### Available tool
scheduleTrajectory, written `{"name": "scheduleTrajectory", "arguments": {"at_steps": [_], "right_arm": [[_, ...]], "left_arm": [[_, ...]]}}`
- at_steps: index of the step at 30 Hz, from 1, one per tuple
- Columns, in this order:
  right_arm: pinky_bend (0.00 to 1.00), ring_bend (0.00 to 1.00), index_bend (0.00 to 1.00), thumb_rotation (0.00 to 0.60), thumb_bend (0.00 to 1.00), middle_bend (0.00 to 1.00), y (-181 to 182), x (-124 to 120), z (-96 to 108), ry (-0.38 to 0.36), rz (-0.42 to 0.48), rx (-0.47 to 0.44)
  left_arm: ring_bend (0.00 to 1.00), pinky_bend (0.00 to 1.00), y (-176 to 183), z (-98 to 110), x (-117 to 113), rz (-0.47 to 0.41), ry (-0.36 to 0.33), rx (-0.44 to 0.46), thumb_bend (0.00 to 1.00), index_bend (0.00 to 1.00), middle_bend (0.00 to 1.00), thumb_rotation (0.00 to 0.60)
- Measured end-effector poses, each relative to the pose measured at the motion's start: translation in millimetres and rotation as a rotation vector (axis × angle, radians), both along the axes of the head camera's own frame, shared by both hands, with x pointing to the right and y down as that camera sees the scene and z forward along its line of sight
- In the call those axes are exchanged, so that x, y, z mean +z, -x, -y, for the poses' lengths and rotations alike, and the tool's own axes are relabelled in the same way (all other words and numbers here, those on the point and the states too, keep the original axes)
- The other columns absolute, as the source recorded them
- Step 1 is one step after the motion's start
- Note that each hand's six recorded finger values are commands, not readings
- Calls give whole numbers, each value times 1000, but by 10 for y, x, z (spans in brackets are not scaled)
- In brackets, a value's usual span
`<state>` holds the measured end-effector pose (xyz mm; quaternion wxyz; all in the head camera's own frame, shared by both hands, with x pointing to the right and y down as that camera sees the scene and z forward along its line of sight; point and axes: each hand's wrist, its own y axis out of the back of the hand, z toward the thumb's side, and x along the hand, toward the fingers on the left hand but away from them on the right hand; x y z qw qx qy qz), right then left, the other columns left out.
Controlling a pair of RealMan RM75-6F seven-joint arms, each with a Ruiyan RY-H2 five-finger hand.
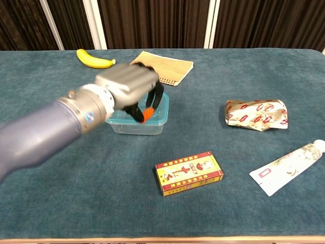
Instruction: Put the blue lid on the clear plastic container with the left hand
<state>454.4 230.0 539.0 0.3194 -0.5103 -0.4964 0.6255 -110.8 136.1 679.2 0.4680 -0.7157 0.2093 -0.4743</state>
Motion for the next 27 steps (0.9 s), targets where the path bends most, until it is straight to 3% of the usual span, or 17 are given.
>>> {"name": "scheduleTrajectory", "arguments": {"at_steps": [6, 12, 15, 22, 27], "right_arm": [[0, 35, 116, 600, 296, 29, 22, -9, 6, -5, -7, -21], [0, 35, 116, 600, 296, 29, 26, -26, 16, -8, -30, -51], [0, 35, 116, 600, 296, 29, 28, -33, 15, -9, -37, -57], [0, 35, 116, 600, 296, 29, 36, -28, 15, 2, -58, -76], [0, 35, 116, 600, 296, 29, 76, -27, 22, 0, -65, -99]], "left_arm": [[0, 31, 379, 228, -405, -53, -53, -107, 251, 160, 166, 600], [0, 31, 1254, 211, -766, 11, -93, -245, 248, 151, 156, 600], [0, 31, 1827, 69, -876, 45, -96, -356, 248, 151, 149, 600], [0, 26, 2827, -434, -1051, -35, -49, -606, 248, 152, 129, 600], [0, 16, 3332, -847, -1205, -54, -40, -663, 248, 152, 120, 600]]}}
